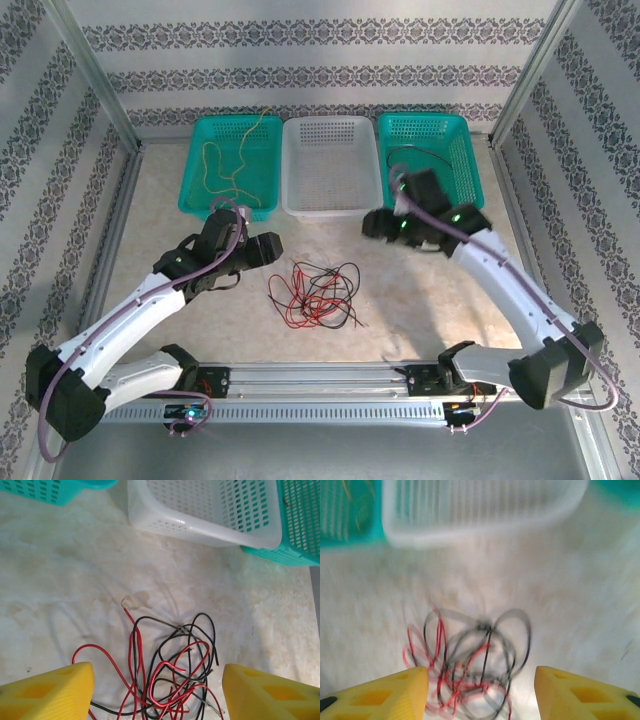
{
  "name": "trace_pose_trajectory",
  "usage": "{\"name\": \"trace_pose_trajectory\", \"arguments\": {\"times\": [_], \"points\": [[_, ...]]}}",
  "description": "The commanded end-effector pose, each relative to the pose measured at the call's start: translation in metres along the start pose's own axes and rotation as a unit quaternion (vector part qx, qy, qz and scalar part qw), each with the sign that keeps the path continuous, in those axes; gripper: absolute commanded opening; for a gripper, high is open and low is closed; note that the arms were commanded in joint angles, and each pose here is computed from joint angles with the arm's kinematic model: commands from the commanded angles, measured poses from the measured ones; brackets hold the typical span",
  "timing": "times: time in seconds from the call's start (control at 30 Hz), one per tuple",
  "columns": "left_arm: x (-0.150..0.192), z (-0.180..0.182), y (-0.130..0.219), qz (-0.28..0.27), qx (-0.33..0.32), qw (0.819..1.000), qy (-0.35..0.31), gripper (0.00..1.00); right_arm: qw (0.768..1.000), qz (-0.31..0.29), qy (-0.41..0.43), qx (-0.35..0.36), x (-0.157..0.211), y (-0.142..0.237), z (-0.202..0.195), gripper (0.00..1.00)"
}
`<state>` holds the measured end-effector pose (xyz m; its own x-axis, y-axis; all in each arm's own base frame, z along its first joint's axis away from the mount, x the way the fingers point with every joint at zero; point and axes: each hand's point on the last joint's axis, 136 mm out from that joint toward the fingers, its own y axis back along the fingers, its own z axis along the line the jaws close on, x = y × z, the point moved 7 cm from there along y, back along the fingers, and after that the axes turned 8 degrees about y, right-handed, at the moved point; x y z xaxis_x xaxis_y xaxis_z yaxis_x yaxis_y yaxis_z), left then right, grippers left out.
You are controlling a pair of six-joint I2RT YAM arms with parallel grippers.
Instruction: Untangle the cables
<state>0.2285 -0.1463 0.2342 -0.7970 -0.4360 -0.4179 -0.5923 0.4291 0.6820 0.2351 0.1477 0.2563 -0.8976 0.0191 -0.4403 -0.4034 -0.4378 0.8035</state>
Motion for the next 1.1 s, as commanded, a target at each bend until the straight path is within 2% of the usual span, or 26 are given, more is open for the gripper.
{"name": "trace_pose_trajectory", "arguments": {"times": [0.0, 0.1, 0.17, 0.27, 0.33, 0.53, 0.67, 0.9, 1.07], "points": [[0.010, 0.007, -0.005, 0.034, -0.008, 0.999, 0.013, 0.66, 0.999, -0.009, -0.047, -0.005, 0.027, -0.029, 0.004, 0.58], [0.017, 0.012, -0.015, 0.039, 0.009, 0.998, 0.038, 0.66, 0.996, 0.022, -0.073, -0.040, 0.052, -0.054, 0.018, 0.57], [0.020, 0.011, -0.025, 0.047, 0.029, 0.997, 0.052, 0.64, 0.997, 0.040, -0.059, -0.029, 0.062, -0.061, 0.029, 0.55], [0.025, 0.013, -0.040, 0.073, 0.017, 0.996, 0.052, 0.57, 0.999, 0.036, -0.026, 0.005, 0.065, -0.058, 0.042, 0.54], [0.031, 0.014, -0.051, 0.093, 0.011, 0.994, 0.051, 0.53, 0.999, 0.033, -0.026, 0.000, 0.065, -0.057, 0.045, 0.54], [0.044, 0.016, -0.072, 0.115, -0.003, 0.993, 0.017, 0.54, 0.999, 0.028, -0.024, 0.000, 0.068, -0.046, 0.043, 0.54], [0.048, 0.019, -0.077, 0.131, -0.011, 0.991, 0.006, 0.50, 0.999, 0.025, -0.026, 0.003, 0.071, -0.041, 0.038, 0.55], [0.062, 0.018, -0.083, 0.151, 0.020, 0.988, 0.011, 0.43, 0.999, 0.020, -0.033, -0.006, 0.067, -0.037, 0.039, 0.55], [0.067, 0.017, -0.090, 0.158, 0.021, 0.987, 0.007, 0.34, 0.999, 0.023, -0.029, -0.009, 0.062, -0.037, 0.041, 0.55]]}}
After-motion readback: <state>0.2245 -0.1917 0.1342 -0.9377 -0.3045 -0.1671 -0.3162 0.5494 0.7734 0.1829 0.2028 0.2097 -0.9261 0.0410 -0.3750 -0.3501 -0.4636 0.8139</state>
